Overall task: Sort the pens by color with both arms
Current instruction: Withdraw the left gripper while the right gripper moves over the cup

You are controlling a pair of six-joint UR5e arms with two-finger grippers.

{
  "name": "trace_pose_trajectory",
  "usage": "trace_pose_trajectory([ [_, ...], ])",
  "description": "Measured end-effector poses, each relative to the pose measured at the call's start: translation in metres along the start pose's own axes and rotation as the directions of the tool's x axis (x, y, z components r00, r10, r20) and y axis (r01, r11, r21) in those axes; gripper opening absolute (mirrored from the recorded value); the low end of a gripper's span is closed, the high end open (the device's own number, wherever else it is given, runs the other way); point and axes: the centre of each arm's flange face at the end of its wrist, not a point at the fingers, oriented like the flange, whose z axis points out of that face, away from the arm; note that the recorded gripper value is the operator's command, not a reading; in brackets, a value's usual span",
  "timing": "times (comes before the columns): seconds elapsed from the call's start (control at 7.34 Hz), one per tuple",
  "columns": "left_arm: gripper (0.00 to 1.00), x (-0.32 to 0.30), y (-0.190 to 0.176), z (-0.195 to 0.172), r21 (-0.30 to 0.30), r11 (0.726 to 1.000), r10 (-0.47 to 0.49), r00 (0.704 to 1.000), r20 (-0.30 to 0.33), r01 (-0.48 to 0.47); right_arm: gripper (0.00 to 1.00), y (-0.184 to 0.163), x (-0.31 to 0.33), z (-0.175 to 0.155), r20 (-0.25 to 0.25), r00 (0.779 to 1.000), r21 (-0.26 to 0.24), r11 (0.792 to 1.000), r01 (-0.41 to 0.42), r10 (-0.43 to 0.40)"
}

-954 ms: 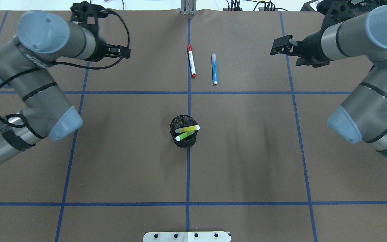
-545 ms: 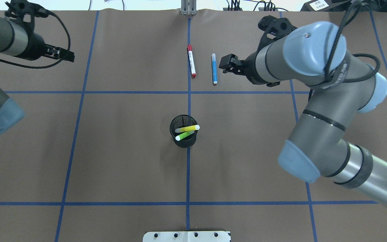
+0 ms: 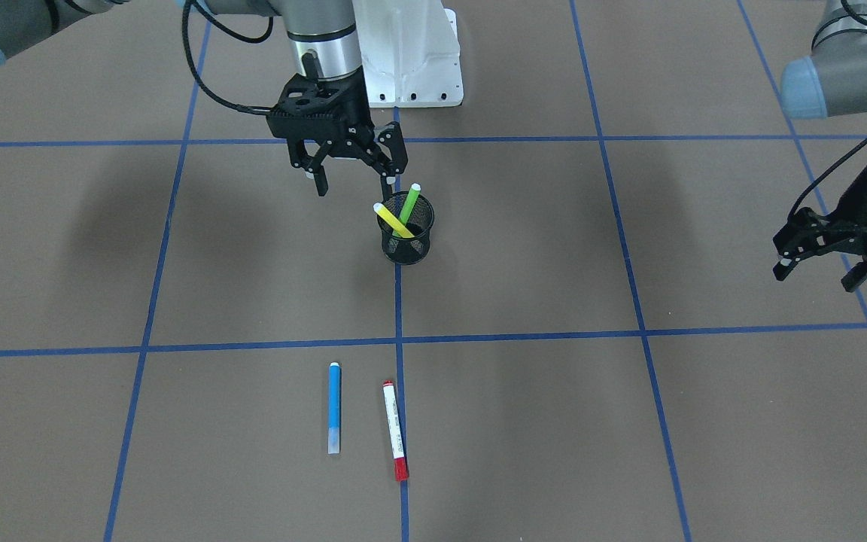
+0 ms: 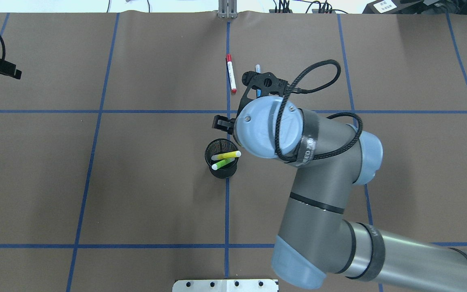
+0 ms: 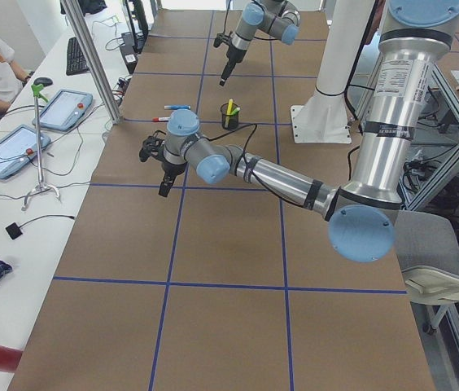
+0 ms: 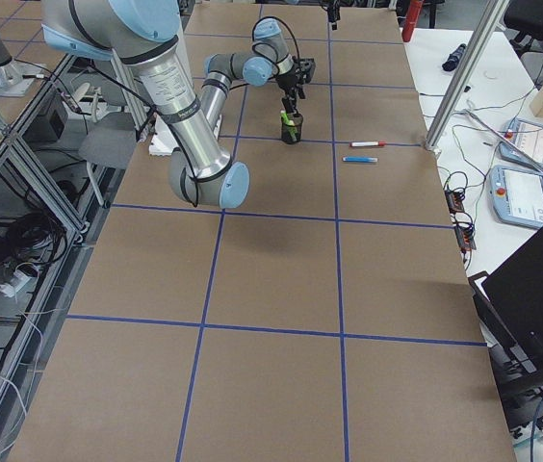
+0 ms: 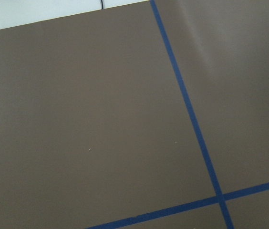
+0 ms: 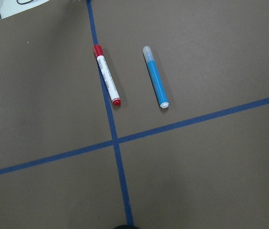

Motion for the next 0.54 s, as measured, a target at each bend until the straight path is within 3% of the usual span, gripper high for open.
trace_pose_trajectory([
  [0.14, 1.0, -0.014, 0.004, 0.003, -0.019, 1.0, -0.025, 1.0, 0.0, 0.025, 0.96, 0.011, -0.022, 0.008, -0.034, 0.999, 0.002, 1.0, 0.016, -0.016],
  [0.41, 1.0, -0.025, 0.006, 0.005, -0.029, 0.998, -0.053, 0.999, 0.003, 0.053, 0.8, 0.026, -0.072, 0.024, -0.104, 0.994, 0.0, 0.999, 0.044, -0.044],
  [0.54, 1.0, -0.026, 0.006, 0.004, -0.028, 0.998, -0.057, 0.998, 0.003, 0.057, 0.79, 0.033, -0.083, 0.034, -0.135, 0.989, -0.007, 0.998, 0.06, -0.061],
])
